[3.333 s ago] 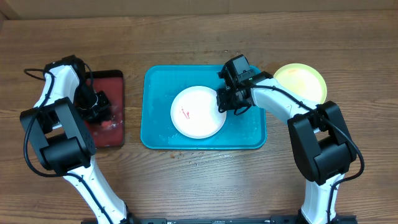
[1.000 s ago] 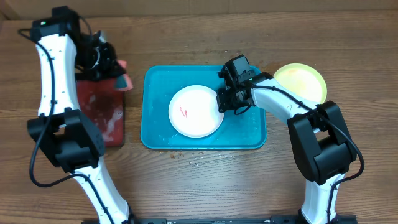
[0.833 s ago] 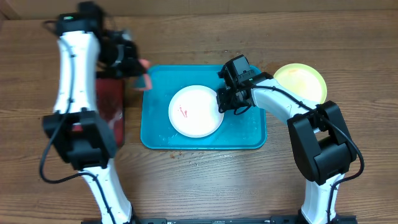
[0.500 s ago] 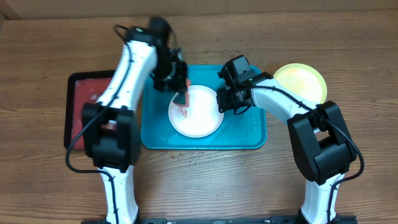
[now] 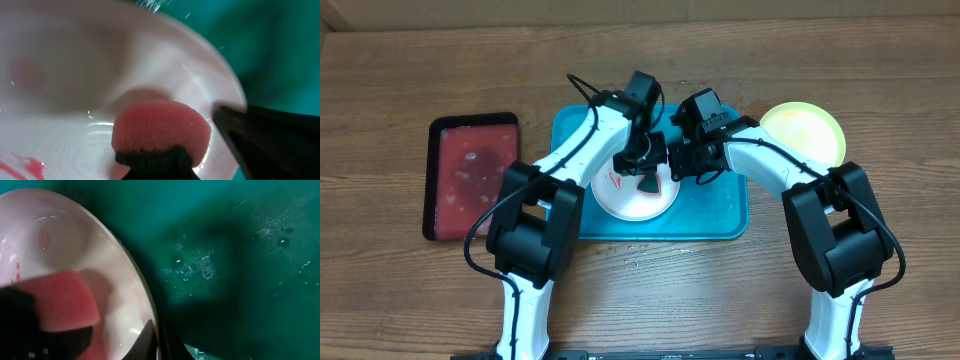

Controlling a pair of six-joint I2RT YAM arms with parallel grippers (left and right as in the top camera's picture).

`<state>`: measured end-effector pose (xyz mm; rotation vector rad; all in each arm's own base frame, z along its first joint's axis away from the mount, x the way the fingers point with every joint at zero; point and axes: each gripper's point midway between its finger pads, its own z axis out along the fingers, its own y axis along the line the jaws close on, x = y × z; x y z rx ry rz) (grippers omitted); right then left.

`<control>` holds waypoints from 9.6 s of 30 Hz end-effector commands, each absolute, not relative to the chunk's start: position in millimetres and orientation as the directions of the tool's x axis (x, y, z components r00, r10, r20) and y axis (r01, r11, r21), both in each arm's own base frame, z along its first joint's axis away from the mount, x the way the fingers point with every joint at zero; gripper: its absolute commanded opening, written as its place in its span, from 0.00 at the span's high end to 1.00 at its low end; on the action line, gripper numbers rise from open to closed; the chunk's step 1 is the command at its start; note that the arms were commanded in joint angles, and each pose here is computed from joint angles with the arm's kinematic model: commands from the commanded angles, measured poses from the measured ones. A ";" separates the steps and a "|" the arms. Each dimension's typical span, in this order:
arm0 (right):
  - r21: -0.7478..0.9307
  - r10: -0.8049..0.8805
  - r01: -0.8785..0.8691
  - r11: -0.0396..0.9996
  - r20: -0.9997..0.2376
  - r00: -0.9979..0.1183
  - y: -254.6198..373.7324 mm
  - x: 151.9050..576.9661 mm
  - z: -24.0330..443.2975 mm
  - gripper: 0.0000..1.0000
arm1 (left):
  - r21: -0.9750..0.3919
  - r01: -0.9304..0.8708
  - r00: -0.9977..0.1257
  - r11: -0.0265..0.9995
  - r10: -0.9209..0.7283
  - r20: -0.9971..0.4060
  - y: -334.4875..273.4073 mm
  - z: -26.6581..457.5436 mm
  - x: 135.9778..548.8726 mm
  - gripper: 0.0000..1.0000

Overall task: Clean dirty plates on tray and stack at the side
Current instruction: 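Carry the sponge with the left gripper onto the white plate, then scrub the white plate with the sponge in the left gripper, then return the sponge to the red tray with the left gripper, then lift the white plate off the teal tray with the right gripper, then stack the white plate onto the yellow plate and release it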

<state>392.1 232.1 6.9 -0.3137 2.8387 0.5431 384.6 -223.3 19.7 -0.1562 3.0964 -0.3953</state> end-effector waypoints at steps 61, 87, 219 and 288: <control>0.288 -0.164 -0.229 0.930 -0.232 -0.959 221.5 385.2 -11.8 0.91 | 0.015 -0.059 -0.998 0.998 -0.059 0.004 -150.0 6.2 378.5 0.96; 0.288 -0.165 -0.227 0.930 -0.226 -0.960 221.0 383.8 -12.2 0.92 | -0.250 -0.061 -0.989 0.966 -0.091 -0.113 -188.8 63.6 433.8 0.96; -0.509 -0.477 -0.194 0.839 -0.514 -0.713 212.0 398.8 210.6 0.96 | -0.141 -0.616 -0.741 0.775 -0.631 -0.231 136.1 158.9 420.7 0.00; 0.325 0.189 0.115 0.939 -0.207 -0.960 -30.6 428.8 118.7 0.96 | -0.141 -0.616 -0.741 0.775 -0.631 -0.231 136.2 158.9 420.7 0.00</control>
